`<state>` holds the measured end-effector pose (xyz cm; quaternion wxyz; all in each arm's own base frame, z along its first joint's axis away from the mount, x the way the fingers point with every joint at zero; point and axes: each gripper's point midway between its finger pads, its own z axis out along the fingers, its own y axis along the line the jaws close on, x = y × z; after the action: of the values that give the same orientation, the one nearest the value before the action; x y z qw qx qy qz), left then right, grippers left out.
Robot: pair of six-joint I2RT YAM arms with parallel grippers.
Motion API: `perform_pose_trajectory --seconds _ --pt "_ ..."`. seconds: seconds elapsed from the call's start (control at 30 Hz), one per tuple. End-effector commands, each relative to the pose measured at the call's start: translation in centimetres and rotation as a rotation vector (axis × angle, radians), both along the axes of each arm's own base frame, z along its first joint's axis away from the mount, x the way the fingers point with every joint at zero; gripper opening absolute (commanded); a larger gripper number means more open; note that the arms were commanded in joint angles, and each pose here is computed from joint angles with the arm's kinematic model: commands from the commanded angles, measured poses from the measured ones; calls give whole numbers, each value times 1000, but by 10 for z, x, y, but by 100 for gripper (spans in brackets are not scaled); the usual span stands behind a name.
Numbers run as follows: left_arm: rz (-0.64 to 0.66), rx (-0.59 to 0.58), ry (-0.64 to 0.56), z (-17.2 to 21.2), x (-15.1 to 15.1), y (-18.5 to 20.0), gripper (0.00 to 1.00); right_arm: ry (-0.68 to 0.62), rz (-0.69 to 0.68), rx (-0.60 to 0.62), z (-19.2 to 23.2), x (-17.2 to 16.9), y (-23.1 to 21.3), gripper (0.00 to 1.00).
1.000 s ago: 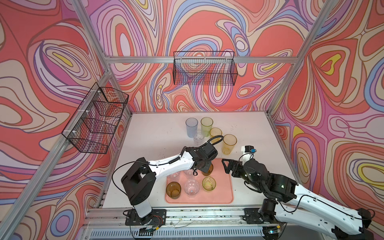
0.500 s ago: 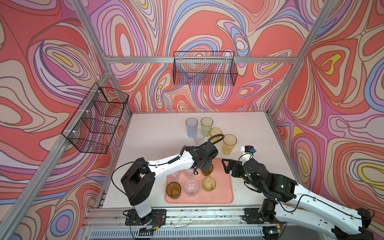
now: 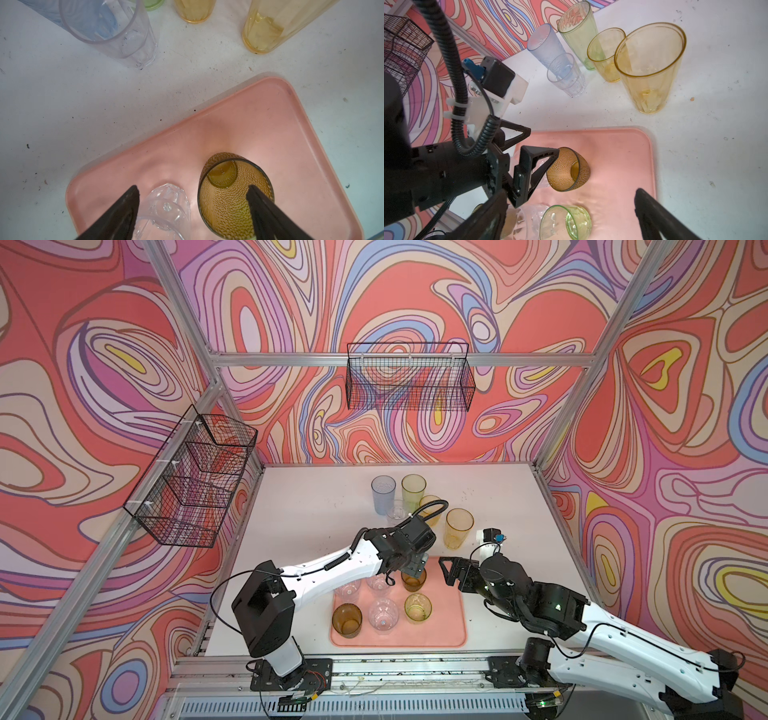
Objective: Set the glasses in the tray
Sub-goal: 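Open the left gripper to release the amber glass and lift away, then move the left gripper to the small clear glass beside the blue glass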
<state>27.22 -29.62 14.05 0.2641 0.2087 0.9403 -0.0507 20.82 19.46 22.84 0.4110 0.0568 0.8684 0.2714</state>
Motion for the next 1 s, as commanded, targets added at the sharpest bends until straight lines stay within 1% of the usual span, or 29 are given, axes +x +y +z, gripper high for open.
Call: perform_pose_trajectory --seconds 0.0,0.17,0.33,0.43,0.63,0.8,0.97 --pt "30 -17 -26 21 5 12 92 -11 15 7 16 0 2 98" --pt "113 -100 12 31 24 33 97 -24 6 -9 36 3 1 98" --pt "198 -153 15 40 48 56 99 -24 -20 -25 52 7 0 98" --pt "246 -190 39 42 66 62 100 -35 -32 -5 63 7 -3 98" --pt "281 -203 30 43 96 55 100 -89 -57 39 90 5 -15 98" --pt "301 -201 64 33 115 50 100 -123 -121 22 102 4 -36 98" --pt "316 -200 64 25 129 48 100 -118 -115 1 108 5 -34 98"
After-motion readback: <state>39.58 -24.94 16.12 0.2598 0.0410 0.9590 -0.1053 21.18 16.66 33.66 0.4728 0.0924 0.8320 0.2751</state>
